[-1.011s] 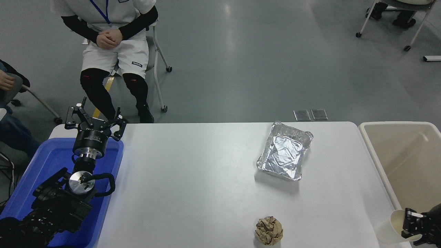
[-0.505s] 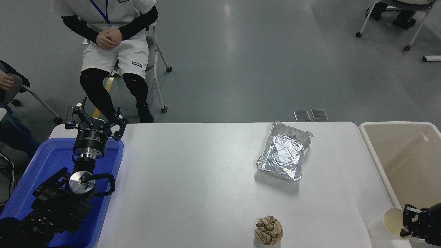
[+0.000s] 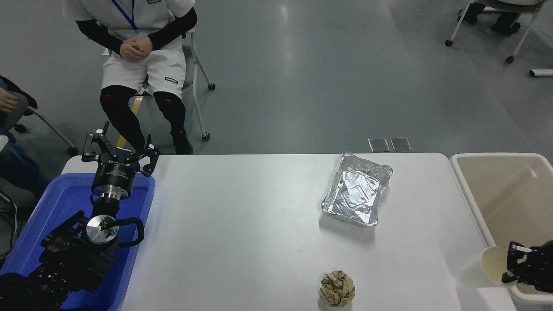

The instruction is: Pick up paper cup place in dustbin

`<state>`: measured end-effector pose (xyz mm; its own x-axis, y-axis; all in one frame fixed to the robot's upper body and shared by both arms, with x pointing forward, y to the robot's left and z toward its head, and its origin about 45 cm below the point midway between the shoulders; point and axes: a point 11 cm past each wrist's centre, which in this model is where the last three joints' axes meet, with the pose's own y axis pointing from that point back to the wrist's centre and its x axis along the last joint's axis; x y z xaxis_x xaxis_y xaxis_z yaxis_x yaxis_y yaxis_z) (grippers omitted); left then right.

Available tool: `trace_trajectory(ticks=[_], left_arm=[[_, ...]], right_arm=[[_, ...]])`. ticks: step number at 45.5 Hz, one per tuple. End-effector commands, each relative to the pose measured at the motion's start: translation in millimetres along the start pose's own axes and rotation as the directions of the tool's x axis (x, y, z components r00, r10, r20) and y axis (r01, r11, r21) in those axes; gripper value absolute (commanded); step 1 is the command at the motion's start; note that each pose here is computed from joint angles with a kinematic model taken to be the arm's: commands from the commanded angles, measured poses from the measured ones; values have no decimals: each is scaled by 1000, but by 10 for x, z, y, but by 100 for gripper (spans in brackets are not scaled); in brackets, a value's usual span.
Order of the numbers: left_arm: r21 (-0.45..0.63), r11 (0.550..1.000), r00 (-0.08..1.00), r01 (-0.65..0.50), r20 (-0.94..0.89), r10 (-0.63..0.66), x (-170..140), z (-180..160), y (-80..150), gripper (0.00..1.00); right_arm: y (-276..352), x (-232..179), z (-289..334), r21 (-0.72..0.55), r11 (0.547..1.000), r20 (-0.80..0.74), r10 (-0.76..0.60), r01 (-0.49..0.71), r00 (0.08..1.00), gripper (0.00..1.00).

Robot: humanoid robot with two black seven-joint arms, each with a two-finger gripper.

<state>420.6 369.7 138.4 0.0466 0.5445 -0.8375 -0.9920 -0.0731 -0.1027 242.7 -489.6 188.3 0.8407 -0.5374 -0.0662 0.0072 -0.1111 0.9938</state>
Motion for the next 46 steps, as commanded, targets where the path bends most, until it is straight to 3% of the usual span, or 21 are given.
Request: trace_trajectory(ticks=[1, 15, 28, 46], left_arm=[[1, 1000, 1000, 0, 1, 0, -1, -3, 0, 99], [0, 1000, 1000, 2, 1, -2, -1, 5, -1, 99], [3, 1000, 1000, 0, 1, 0, -1, -4, 0, 99], [4, 1000, 1000, 0, 2, 0, -1, -7, 0, 99]], right_arm=[[494, 112, -238, -97, 995, -120, -2, -10, 993, 0], [1347, 466, -635, -147, 961, -233, 196, -234, 953, 0], [2242, 600, -1023, -103, 886, -293, 408, -453, 865, 0], [2808, 568, -1293, -61, 820, -336, 519, -569, 786, 0]])
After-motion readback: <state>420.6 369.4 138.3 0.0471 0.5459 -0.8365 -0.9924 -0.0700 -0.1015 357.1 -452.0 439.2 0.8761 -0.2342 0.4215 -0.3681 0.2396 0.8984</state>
